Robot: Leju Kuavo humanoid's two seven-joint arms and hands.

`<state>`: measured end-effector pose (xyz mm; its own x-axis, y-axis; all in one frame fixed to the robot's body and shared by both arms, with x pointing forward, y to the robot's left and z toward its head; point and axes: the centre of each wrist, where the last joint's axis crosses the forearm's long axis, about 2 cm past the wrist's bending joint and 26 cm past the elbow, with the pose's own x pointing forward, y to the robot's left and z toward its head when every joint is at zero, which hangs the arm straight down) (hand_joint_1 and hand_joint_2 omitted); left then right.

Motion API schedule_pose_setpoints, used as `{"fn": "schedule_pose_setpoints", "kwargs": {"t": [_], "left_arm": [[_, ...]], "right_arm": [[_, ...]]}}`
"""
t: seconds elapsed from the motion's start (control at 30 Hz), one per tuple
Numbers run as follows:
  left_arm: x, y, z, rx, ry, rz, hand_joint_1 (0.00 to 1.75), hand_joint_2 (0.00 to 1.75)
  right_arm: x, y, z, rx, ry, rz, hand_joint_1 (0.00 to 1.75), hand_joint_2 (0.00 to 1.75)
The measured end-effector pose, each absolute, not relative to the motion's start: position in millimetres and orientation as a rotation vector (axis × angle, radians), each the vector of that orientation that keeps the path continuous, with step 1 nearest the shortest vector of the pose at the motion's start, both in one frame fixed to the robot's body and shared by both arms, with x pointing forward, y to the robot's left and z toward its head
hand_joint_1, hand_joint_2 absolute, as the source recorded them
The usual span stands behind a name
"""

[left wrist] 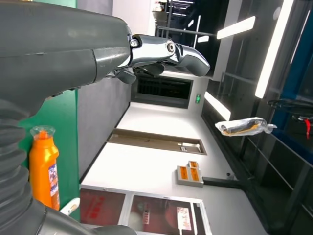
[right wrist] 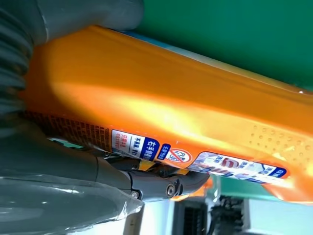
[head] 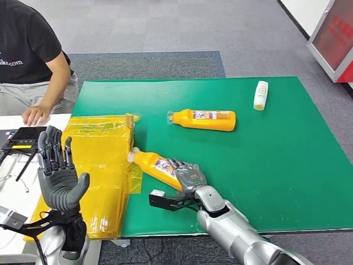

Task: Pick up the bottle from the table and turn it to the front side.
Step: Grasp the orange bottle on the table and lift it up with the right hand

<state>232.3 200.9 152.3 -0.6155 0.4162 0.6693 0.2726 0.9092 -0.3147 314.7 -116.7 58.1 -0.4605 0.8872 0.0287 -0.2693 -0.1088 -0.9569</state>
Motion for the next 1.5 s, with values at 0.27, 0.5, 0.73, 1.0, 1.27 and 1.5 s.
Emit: {"fn": "schedule_pose_setpoints", "kwargs": {"t": [0.27,0.5,0.73,1.0,1.27,1.5], "left_arm": [[229.5,200.1,152.8,-0.48,-2.269,0.251,0.0,1.75],[228.7,197.0,154.1,-0.512,-2.276,0.262,0.0,1.75],[228.2,195.9,154.1,-0.531,-2.28,0.261,0.0,1.75],[227.6,192.5,154.8,-0.552,-2.284,0.255,0.0,1.75],[222.9,188.8,150.4,-0.542,-2.26,0.272,0.0,1.75],[216.8,181.3,141.9,-0.56,-2.206,0.29,0.0,1.75]], "right_arm": [[295.3,-120.6,55.6,-0.763,-1.451,1.528,1.75,1.75],[288.2,-143.6,50.6,-0.576,-1.546,1.493,1.75,1.75],[275.7,-161.9,47.8,-0.559,-1.591,1.377,1.75,1.75],[261.6,-169.9,46.7,-0.605,-1.663,1.264,1.75,1.75],[246.1,-173.6,44.6,-0.624,-1.743,1.124,1.75,1.75],[237.1,-166.5,60.9,-0.569,-1.893,0.916,1.75,1.75]]}}
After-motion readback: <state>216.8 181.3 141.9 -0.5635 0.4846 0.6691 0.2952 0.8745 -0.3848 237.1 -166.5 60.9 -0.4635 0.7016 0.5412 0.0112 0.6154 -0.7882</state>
